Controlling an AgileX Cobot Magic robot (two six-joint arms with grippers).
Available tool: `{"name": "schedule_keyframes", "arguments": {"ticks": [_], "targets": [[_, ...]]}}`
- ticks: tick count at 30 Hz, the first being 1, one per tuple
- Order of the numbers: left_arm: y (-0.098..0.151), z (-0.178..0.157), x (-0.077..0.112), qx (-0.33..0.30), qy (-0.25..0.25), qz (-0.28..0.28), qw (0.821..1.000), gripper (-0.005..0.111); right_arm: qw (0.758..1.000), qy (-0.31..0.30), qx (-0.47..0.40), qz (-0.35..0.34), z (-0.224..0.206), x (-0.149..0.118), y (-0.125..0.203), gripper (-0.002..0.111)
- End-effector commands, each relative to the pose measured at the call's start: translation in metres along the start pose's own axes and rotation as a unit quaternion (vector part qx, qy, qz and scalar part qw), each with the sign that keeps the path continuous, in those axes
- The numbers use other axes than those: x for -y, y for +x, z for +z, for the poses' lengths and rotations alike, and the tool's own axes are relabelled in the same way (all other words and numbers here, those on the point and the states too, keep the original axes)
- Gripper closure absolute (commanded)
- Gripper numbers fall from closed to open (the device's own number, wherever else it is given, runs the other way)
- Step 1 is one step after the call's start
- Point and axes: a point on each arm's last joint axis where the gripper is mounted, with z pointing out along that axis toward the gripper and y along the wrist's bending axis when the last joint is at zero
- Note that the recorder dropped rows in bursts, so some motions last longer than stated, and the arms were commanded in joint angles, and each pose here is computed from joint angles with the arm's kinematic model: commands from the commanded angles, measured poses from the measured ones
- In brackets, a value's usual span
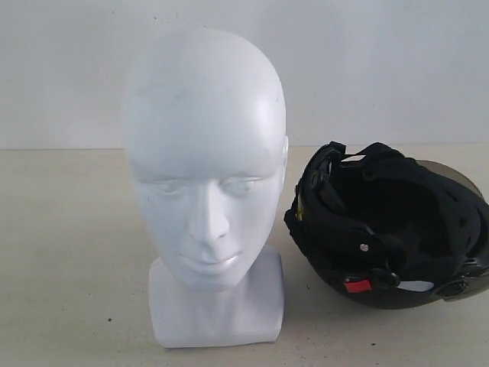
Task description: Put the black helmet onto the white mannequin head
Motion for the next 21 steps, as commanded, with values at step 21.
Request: {"name": "schedule_keyframes", "arguments": {"ticks": [21], "targets": [[0.001, 0.0, 0.0, -0.001, 0.001, -0.002, 1.0, 0.102, 0.846, -0.119, -0.227, -0.467, 0.095, -0.003, -0.029, 0.043]]}}
